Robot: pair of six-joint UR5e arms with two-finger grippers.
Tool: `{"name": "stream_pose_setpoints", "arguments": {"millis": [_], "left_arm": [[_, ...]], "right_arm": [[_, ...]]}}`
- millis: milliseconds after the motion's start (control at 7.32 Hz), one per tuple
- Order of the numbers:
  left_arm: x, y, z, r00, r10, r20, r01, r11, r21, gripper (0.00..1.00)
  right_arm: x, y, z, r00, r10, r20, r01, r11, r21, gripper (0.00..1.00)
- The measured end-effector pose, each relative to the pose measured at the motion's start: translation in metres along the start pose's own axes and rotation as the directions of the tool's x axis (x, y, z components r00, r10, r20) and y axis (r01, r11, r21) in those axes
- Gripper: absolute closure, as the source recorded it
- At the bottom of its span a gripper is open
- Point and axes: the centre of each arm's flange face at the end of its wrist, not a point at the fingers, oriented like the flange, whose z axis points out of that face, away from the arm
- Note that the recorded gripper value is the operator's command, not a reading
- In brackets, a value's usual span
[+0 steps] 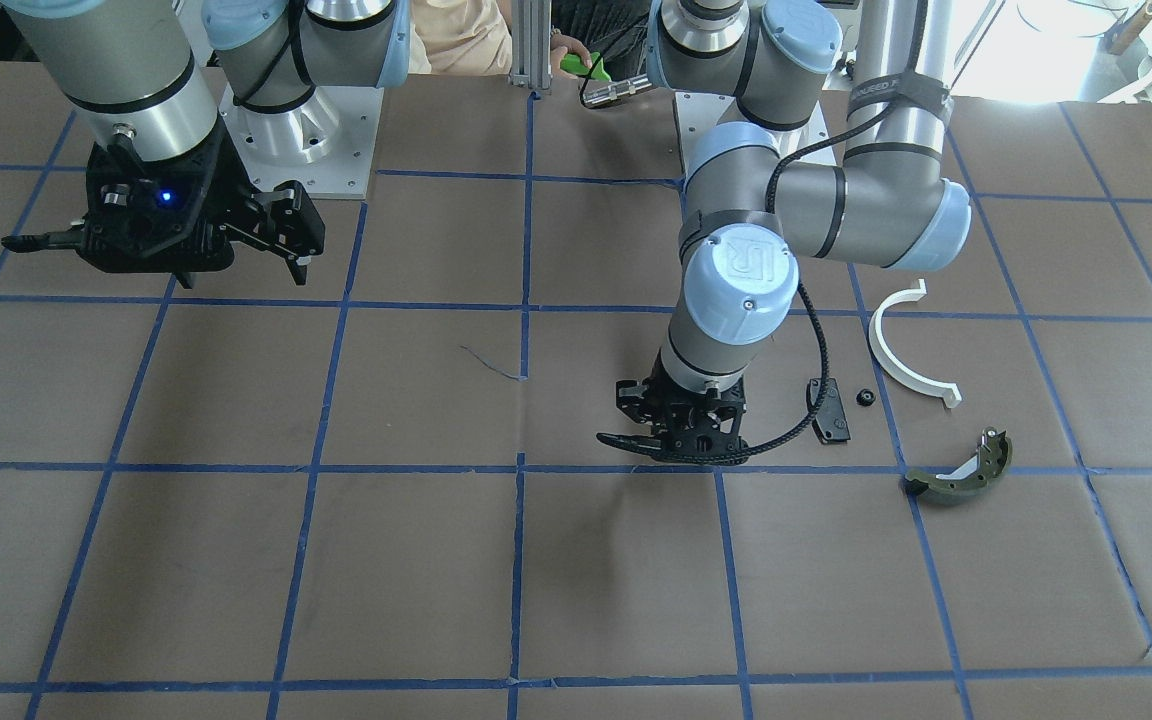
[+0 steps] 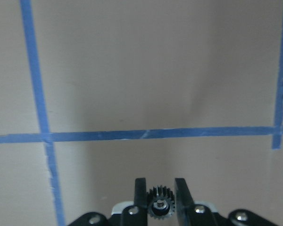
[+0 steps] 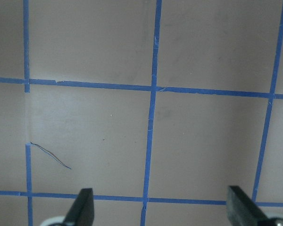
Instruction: Place bearing gear from tray to pile
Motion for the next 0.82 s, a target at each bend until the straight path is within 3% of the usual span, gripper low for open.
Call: {"name": "stream_pose_setpoints", "arguments": {"millis": [546,820], "left_arm": [[-0.114,0.023,0.004,0.995,0.088,0.043,-0.087,0.996,-0.027,1.0],[-0.153,0.041,0.023,0.992,0.115,0.057,-0.116,0.993,0.015,1.0]], "right_arm": [[0.0,0.001,-0.001,1.0,0.0,0.0,0.0,1.0,0.0,0.0],[-0.001,0.001,-0.001,1.0,-0.001,0.0,0.001,1.0,-0.001,0.0]]}}
